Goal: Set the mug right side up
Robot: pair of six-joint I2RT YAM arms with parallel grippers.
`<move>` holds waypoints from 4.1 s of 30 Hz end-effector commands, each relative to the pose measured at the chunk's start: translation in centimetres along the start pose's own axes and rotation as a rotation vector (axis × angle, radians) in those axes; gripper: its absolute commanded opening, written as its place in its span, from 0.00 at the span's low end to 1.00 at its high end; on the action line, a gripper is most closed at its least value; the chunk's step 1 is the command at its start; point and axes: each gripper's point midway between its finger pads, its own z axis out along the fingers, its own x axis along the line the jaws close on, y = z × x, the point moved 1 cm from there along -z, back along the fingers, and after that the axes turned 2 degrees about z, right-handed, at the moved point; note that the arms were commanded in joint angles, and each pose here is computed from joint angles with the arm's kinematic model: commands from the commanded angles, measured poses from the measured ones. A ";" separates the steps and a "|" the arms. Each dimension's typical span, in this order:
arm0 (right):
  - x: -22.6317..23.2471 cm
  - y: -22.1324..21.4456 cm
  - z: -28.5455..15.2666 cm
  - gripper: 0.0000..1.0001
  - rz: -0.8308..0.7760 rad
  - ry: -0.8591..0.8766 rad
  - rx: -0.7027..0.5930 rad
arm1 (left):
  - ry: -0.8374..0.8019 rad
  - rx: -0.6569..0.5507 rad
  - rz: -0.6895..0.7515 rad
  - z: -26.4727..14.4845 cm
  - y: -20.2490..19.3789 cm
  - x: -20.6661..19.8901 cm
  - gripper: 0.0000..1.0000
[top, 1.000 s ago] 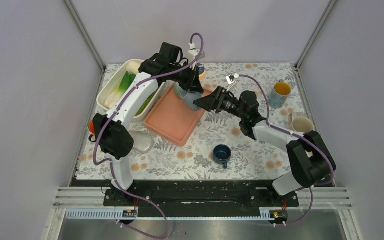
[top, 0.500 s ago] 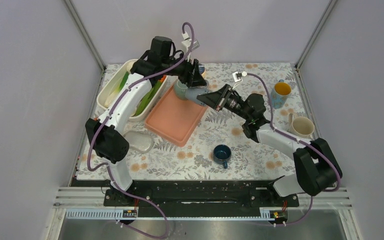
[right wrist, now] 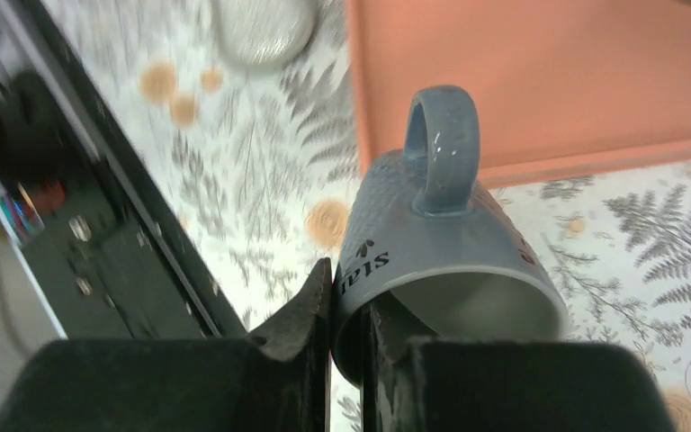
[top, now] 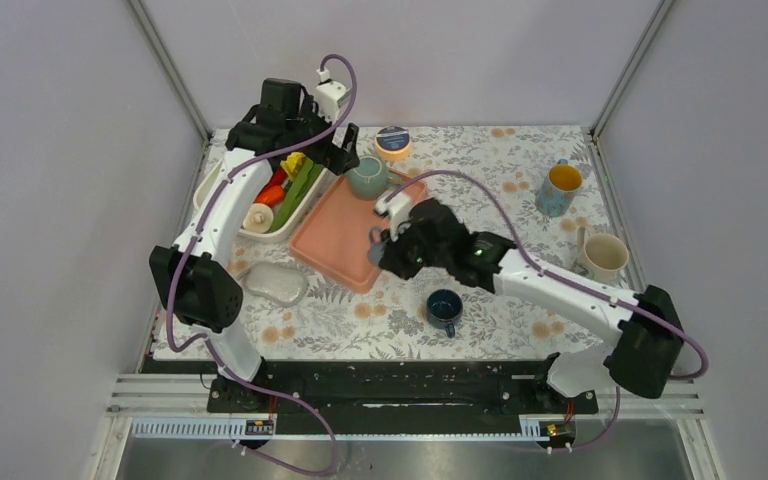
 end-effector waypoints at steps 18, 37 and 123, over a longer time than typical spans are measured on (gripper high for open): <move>6.8 -15.2 4.7 0.28 -0.820 0.054 0.755 | 0.028 0.191 0.245 2.7 -5.3 3.5 0.99; 5.0 -6.0 -4.7 0.90 -0.567 0.135 0.262 | -0.102 0.168 0.816 15.9 -1.6 -0.3 0.99; -4.1 9.2 3.0 0.00 0.193 0.290 -0.468 | -0.435 -0.098 0.037 1.4 1.8 -8.7 0.15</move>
